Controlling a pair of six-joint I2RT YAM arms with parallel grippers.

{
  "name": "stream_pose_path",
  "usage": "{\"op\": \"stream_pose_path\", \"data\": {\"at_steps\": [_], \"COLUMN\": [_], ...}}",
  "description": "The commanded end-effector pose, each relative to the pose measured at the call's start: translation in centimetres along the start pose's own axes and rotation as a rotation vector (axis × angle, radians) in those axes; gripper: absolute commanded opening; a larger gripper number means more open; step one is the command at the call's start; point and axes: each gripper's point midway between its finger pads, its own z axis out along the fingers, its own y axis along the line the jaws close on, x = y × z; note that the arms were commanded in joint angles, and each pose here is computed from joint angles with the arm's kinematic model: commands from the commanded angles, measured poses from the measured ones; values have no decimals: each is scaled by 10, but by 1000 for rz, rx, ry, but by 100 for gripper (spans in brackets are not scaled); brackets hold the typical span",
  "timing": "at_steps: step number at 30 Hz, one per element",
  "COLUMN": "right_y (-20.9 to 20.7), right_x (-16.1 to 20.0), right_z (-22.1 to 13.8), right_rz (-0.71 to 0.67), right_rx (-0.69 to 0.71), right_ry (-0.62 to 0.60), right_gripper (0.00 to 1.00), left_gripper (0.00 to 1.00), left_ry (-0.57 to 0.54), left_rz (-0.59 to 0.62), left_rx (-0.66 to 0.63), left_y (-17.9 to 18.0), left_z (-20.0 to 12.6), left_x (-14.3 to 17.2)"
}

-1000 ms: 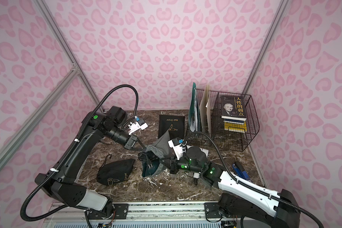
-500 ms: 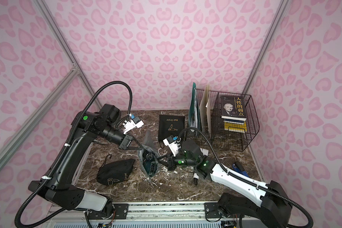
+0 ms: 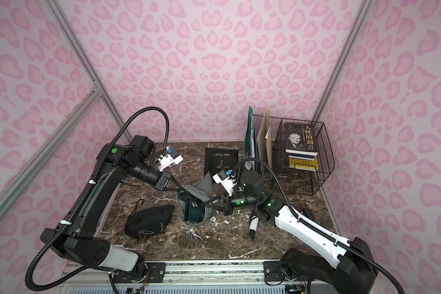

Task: Pack away hair dryers
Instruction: Adjust the drawstring bag.

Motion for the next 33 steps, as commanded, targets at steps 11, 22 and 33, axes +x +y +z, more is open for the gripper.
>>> {"op": "stream_pose_path", "data": {"at_steps": [11, 22, 33], "right_y": [-19, 35, -41], "right_x": [3, -30, -1], "right_z": [23, 6, 29], "right_rz": [47, -47, 107], "right_rx": [-55, -186, 26], "right_ry": [109, 39, 151], "right_gripper": [0, 0, 0], "left_gripper": [2, 2, 2], "left_ry": [-67, -8, -80], "left_rz": [70, -23, 82], "left_rx": [-20, -143, -27], "left_y": [-18, 28, -15], "left_z": [-23, -4, -21], "left_x": [-5, -1, -1]}}
